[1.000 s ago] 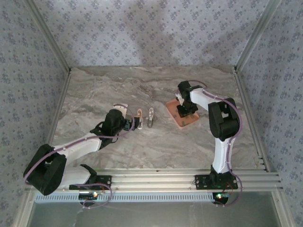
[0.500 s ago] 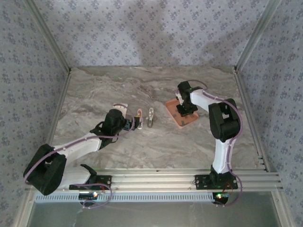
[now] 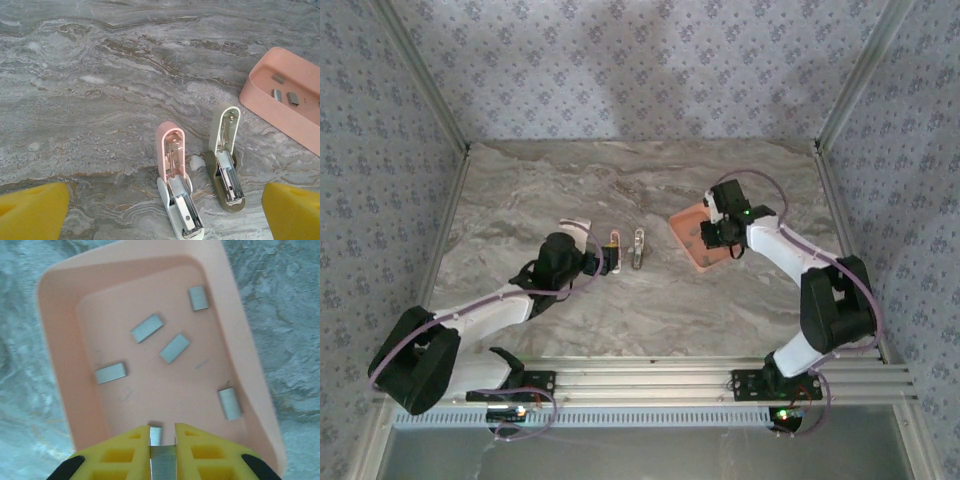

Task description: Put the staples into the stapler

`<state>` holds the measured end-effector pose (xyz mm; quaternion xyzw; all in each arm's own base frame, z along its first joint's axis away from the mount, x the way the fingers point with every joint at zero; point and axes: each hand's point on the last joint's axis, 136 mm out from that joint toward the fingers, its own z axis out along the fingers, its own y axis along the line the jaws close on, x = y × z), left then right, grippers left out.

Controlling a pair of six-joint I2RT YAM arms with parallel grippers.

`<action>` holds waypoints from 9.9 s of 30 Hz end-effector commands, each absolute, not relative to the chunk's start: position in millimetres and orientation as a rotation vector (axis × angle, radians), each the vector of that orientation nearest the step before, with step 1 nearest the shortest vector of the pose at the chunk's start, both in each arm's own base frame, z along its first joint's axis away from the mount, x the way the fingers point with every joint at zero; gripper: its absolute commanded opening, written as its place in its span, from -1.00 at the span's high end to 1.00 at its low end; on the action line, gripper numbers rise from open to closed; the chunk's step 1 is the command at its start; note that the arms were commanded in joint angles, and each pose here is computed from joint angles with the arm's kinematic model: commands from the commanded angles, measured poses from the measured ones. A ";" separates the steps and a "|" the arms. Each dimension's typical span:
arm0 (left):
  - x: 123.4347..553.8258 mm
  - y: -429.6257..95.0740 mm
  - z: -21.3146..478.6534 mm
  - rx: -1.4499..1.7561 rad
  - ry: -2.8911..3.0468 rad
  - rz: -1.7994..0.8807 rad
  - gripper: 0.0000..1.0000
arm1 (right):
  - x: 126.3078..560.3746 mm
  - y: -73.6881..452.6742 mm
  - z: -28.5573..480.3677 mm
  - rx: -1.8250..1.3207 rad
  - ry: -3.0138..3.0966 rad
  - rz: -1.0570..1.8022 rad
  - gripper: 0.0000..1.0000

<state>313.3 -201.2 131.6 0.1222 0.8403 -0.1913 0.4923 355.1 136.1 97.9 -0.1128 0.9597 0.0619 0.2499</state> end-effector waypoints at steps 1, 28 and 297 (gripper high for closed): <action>312.0 -205.3 139.7 0.276 2.002 -0.528 -0.97 | 337.0 156.1 105.1 -0.288 2.592 0.232 0.67; 308.5 -194.7 108.9 0.080 2.146 -0.552 -0.91 | 311.3 270.7 98.9 0.008 2.350 0.451 0.69; 300.6 -157.2 94.2 -0.103 2.171 -0.441 -0.96 | 319.3 297.0 42.2 -0.438 2.436 0.187 0.74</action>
